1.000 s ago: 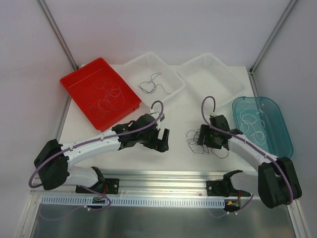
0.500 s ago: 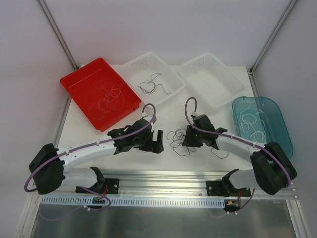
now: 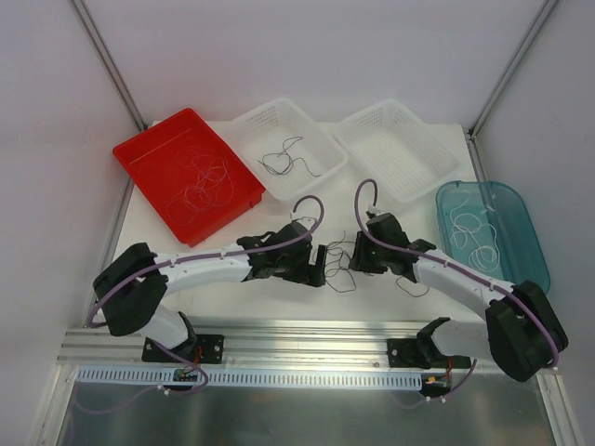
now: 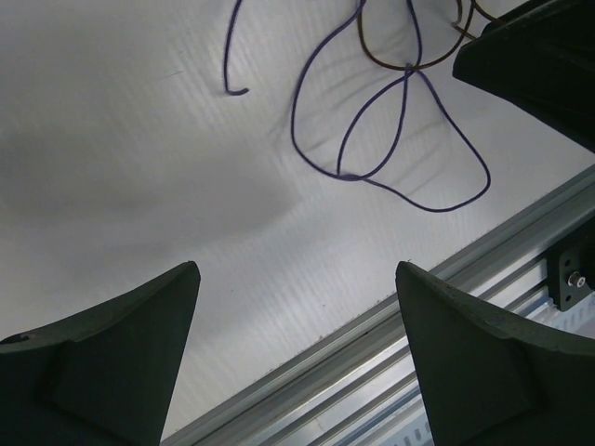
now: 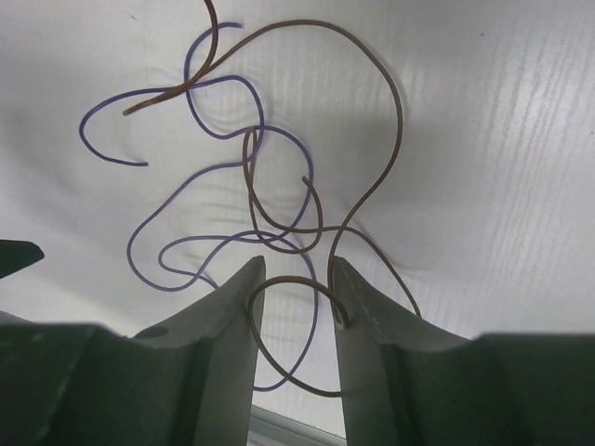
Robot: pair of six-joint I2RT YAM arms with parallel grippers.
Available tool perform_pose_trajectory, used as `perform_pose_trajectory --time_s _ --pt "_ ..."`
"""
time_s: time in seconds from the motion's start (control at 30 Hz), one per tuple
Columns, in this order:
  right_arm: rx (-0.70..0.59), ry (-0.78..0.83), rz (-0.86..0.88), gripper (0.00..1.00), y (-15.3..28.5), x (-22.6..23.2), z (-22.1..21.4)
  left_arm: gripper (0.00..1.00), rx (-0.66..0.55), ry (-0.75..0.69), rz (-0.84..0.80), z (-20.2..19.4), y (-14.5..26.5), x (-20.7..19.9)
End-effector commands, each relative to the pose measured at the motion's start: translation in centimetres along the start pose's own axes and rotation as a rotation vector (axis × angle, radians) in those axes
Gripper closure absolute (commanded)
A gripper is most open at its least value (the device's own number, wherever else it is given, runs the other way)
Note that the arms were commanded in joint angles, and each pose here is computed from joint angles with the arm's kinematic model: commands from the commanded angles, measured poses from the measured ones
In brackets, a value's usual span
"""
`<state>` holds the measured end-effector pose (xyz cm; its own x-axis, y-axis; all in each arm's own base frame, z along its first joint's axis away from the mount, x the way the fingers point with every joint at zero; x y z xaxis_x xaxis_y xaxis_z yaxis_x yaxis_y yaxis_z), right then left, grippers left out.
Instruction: Untangle the cables
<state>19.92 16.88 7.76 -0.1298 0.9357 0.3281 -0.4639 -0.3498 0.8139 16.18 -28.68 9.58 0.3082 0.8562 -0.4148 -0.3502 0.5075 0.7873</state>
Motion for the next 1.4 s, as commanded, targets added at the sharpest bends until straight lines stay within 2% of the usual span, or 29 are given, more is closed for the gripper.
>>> perform_pose_trajectory --time_s 0.0,0.47,0.57,0.67,0.7,0.8,0.83,1.03,1.2,1.37 --pt "-0.041 0.005 -0.040 0.62 0.6 -0.3 0.9 0.13 -0.009 -0.014 -0.078 1.0 -1.1 -3.1" --pt "-0.030 -0.004 -0.034 0.68 0.4 -0.4 0.3 0.31 0.001 -0.070 0.016 1.1 -6.7 -3.7" --pt "-0.027 -0.010 -0.031 0.69 0.3 -0.5 0.1 0.40 -0.002 -0.067 0.048 0.9 -7.5 -3.2" --pt "-0.025 -0.010 -0.025 0.70 0.4 -0.4 0.0 0.55 0.002 -0.058 0.074 0.4 -8.0 -2.6" --pt "-0.025 -0.010 -0.028 0.70 0.3 -0.5 0.0 0.68 0.002 -0.059 0.078 0.4 -8.1 -2.5" --pt "-0.031 -0.005 -0.037 0.72 0.4 -0.7 0.0 0.87 0.000 -0.061 0.096 0.1 -7.9 -1.9" --pt "-0.030 -0.004 -0.043 0.73 0.5 -0.8 -0.1 0.98 0.000 -0.065 0.104 -0.1 -7.7 -1.6" --pt "-0.039 -0.003 -0.090 0.86 0.9 -2.0 -0.1 1.00 -0.056 -0.114 0.155 0.1 -5.2 0.1" --pt "-0.048 -0.034 -0.133 0.99 1.5 -3.9 0.1 1.00 -0.119 -0.157 0.261 0.6 -0.5 3.2" --pt "-0.046 -0.073 -0.176 0.99 2.0 -5.9 0.3 1.00 -0.195 -0.144 0.266 1.8 4.6 5.2"
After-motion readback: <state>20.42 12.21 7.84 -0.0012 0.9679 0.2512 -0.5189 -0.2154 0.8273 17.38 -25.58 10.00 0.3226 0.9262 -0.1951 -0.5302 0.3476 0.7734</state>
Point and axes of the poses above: each gripper's point midway between its finger pads, its own y axis back along the fingers, its own x axis along the line the jaws close on, z = x × y, the point moved 4 cm from there along y, back along the fingers, and after that the axes turned 3 degrees about y, right-handed, at the moved point
